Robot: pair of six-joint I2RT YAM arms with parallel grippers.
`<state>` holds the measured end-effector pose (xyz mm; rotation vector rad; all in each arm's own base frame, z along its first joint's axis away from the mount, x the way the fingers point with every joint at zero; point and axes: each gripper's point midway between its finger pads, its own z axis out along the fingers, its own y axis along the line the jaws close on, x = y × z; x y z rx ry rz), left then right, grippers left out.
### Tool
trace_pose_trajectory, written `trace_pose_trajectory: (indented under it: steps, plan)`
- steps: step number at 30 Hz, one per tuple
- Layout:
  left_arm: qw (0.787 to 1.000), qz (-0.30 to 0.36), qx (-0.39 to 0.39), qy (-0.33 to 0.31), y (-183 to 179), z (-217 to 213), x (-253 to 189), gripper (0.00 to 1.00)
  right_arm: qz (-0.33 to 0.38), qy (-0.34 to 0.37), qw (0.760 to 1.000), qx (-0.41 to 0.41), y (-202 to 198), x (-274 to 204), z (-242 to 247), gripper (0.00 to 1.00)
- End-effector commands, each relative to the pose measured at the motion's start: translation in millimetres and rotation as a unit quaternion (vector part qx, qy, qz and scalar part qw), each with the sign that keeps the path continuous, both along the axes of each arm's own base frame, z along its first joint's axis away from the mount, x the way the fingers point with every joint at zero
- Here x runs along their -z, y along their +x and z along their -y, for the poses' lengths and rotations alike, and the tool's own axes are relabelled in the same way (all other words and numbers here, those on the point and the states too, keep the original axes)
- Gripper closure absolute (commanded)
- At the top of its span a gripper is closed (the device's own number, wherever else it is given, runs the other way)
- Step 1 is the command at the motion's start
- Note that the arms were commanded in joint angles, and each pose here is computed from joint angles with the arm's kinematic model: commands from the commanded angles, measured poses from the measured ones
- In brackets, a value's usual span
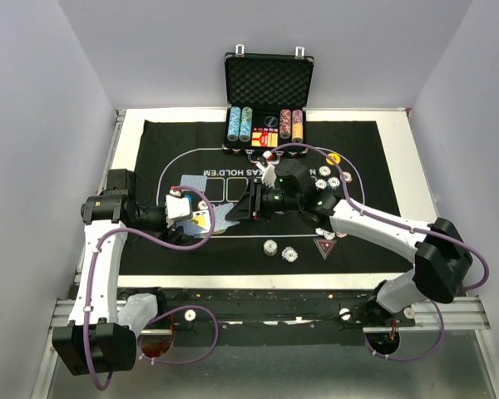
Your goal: Distribute texas hold em gaming equipment
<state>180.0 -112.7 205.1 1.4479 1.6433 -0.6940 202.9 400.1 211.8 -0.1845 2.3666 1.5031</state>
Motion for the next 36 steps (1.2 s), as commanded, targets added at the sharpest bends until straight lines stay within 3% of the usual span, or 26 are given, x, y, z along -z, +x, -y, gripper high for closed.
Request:
trace_pose_trajectory:
  steps: [1, 12, 17, 36]
  plan:
    - [0.999, 0.034, 0.012, -0.031, 4, 8, -20, 0.53, 0.005, 0.023, 1.0, 0.006, 1, -17, 6, 0.64]
    - [0.999, 0.034, 0.01, -0.03, 6, 7, -20, 0.53, -0.011, 0.068, 0.998, 0.01, 0, -34, 18, 0.85]
    - [0.999, 0.032, 0.01, -0.029, 6, 7, -20, 0.53, -0.028, 0.092, 0.995, 0.017, 5, -36, 28, 0.99]
    - [0.999, 0.034, 0.008, -0.027, 7, 6, -20, 0.53, -0.036, 0.12, 0.986, 0.114, 67, -43, 112, 0.99]
